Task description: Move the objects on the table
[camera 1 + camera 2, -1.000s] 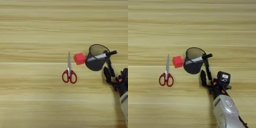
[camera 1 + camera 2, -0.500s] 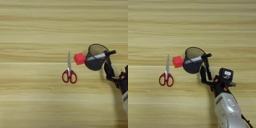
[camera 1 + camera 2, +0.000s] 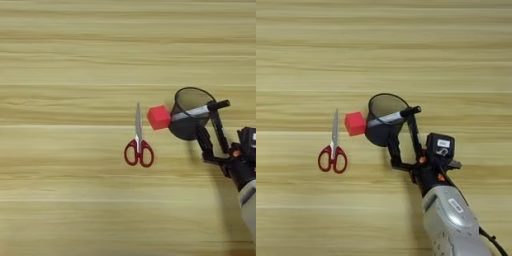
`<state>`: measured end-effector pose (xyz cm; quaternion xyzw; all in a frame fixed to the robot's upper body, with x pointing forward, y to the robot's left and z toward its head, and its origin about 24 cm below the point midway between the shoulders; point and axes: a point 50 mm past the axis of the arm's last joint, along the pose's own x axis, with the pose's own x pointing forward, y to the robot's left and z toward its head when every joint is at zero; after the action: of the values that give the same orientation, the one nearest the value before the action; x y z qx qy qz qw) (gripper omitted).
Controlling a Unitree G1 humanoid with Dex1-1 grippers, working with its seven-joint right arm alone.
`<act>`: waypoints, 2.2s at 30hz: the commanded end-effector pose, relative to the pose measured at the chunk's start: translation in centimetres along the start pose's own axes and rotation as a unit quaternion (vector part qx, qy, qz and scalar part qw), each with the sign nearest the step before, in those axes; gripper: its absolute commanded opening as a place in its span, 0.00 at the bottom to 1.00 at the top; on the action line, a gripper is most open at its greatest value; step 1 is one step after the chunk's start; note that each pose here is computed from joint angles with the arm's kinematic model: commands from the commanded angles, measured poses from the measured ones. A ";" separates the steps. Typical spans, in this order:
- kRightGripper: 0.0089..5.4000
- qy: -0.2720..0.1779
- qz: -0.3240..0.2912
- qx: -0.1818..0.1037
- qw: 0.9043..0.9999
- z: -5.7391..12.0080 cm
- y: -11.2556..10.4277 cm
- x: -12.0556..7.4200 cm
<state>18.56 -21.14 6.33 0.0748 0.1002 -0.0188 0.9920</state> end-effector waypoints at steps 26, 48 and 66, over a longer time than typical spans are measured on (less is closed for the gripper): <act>1.00 -0.088 0.049 0.002 0.995 3.9 0.7 0.0; 1.00 -0.142 0.054 0.032 0.988 5.2 0.2 0.9; 1.00 -0.157 0.065 0.045 0.984 4.9 0.0 2.2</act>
<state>20.91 -22.01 8.60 0.1336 -0.0061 0.0149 0.9909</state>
